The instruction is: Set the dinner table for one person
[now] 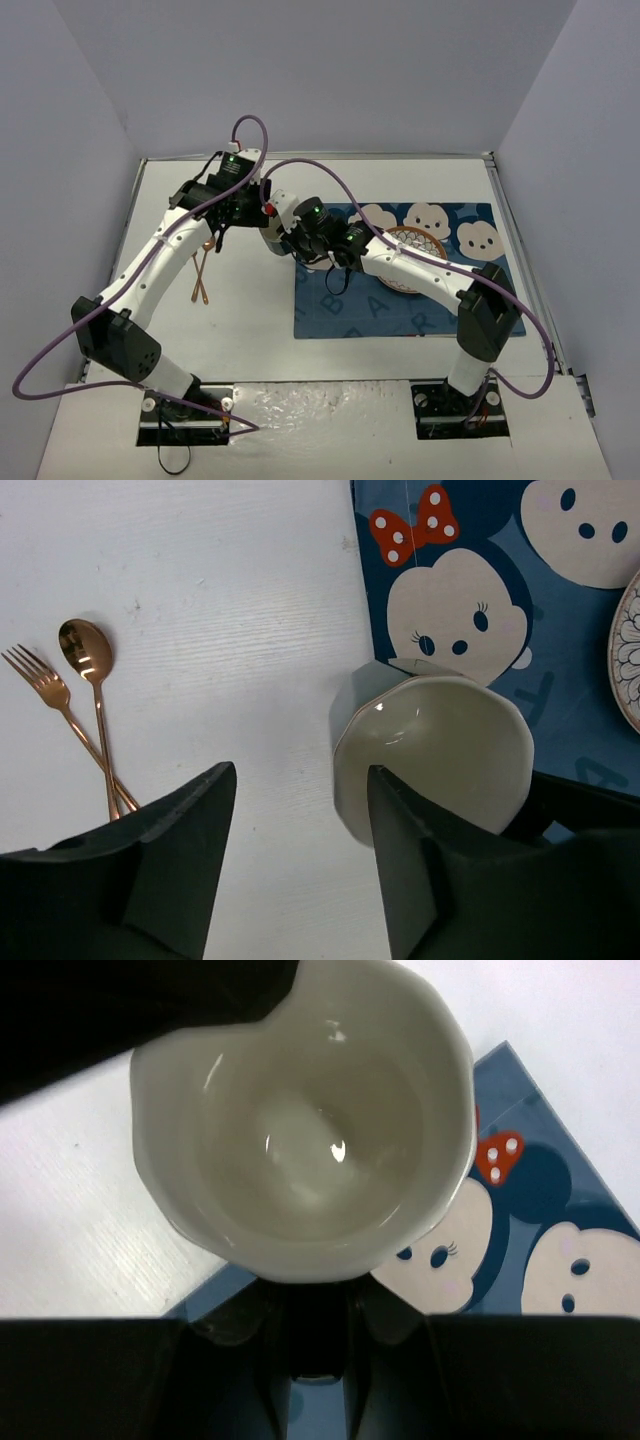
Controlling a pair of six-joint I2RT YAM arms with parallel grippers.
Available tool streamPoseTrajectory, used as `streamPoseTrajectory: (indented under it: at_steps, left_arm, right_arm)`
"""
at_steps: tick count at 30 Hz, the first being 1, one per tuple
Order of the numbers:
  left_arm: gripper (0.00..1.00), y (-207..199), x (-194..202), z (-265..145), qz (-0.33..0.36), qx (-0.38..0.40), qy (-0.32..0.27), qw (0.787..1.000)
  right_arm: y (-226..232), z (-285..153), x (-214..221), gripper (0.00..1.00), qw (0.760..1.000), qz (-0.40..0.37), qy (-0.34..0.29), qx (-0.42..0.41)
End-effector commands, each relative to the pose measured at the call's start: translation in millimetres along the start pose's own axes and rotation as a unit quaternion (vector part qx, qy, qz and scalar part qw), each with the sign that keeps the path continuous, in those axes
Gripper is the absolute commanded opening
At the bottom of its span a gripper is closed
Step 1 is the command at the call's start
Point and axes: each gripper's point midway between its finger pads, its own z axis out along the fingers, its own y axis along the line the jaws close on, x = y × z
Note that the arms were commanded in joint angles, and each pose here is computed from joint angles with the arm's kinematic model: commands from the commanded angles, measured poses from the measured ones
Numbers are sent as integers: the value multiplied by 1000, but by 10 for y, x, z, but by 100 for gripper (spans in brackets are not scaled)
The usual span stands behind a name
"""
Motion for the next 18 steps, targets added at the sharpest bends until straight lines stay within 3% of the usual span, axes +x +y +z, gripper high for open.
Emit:
streamPoseTrajectory:
  at_steps: [1,3,8,11,18]
  left_arm:
    - [59,47,-382,-378,-32,8,-87,996]
    - [76,129,-433,-443,-46,6,-105,993]
    - [92,379,-453,-613,-76,-8,-136,988]
    - [96,566,-342,-574,-89,-23,-136,986]
    - [97,881,137,-382,-104,-50,-114,987]
  right_arm:
    - [-210,-185,-336,0,997,10,-64,40]
    - [-266,-244,-308,0,997,13,-66,48]
    - [-546,-365,-121,0,995,34,-58,76]
    - [-871,-519,22,0,991,56,-57,104]
    - [-2146,-1096,508,0,968,124,-67,210]
